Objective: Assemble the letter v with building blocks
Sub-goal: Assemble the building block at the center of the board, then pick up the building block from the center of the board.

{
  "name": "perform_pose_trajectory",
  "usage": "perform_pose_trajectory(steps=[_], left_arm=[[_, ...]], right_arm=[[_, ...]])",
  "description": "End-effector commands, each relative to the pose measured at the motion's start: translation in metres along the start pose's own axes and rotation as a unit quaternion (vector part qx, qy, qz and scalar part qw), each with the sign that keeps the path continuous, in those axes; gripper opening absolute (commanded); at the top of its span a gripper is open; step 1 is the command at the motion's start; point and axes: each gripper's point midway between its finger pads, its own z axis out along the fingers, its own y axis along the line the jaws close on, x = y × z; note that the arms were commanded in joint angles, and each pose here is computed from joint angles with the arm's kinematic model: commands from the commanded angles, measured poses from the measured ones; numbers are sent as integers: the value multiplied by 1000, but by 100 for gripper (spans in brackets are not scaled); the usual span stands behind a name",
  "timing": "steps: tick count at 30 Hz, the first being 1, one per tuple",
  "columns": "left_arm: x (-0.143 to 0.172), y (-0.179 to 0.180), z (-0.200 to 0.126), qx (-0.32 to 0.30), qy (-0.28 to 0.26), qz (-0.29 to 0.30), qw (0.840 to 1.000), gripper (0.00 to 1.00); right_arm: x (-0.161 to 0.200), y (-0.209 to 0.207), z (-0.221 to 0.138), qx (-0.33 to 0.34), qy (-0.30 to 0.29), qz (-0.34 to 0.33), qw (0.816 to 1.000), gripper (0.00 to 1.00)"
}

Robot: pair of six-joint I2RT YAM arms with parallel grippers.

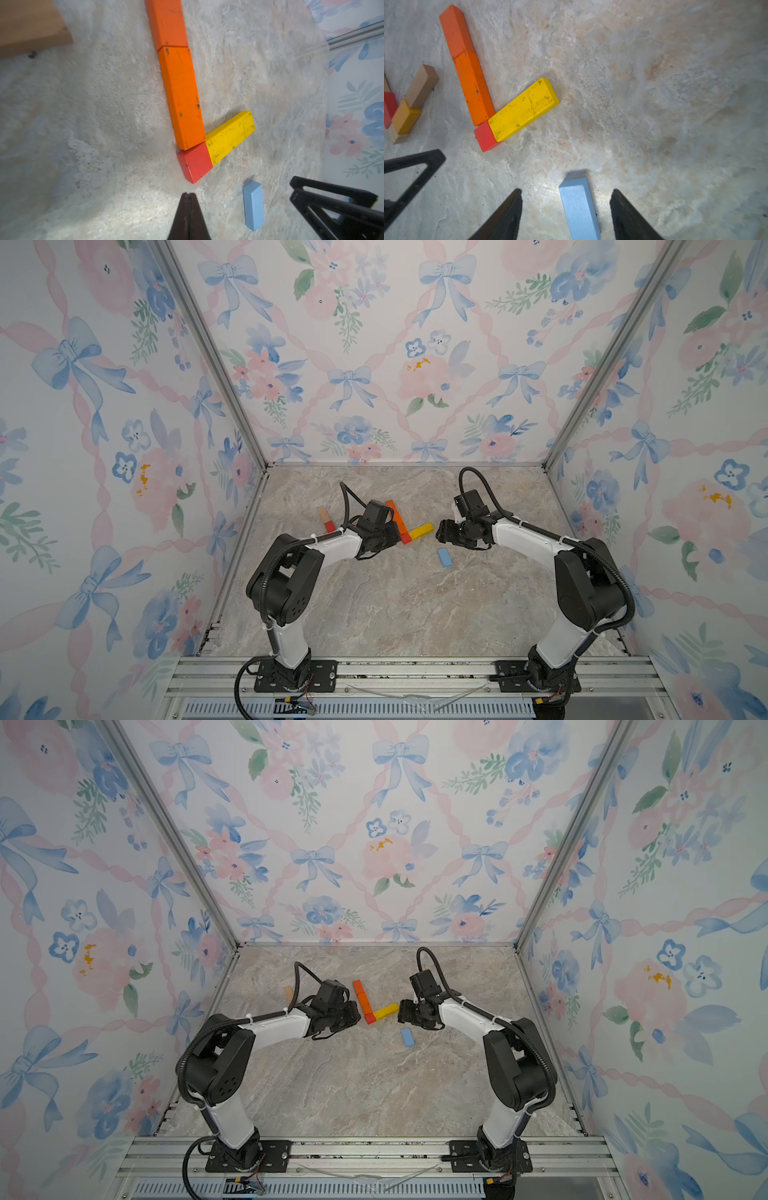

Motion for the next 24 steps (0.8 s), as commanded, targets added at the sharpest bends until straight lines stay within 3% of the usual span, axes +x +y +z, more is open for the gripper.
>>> perform_pose_trajectory(steps=[1, 11, 19, 24], left_arm=[[-6, 10, -19, -16, -18, 8, 1000, 5], [-13, 20, -53, -35, -50, 20, 998, 6], [-9, 27, -56, -39, -50, 17, 998, 6], [-8, 28, -57, -40, -49, 16, 998, 6]], right_arm=[[25, -8, -1, 37, 29, -23, 999, 73], [49, -15, 10, 82, 65, -44, 994, 73], [60, -23, 25, 94, 83, -32, 992, 73], [64, -24, 30, 95, 90, -28, 991, 67]])
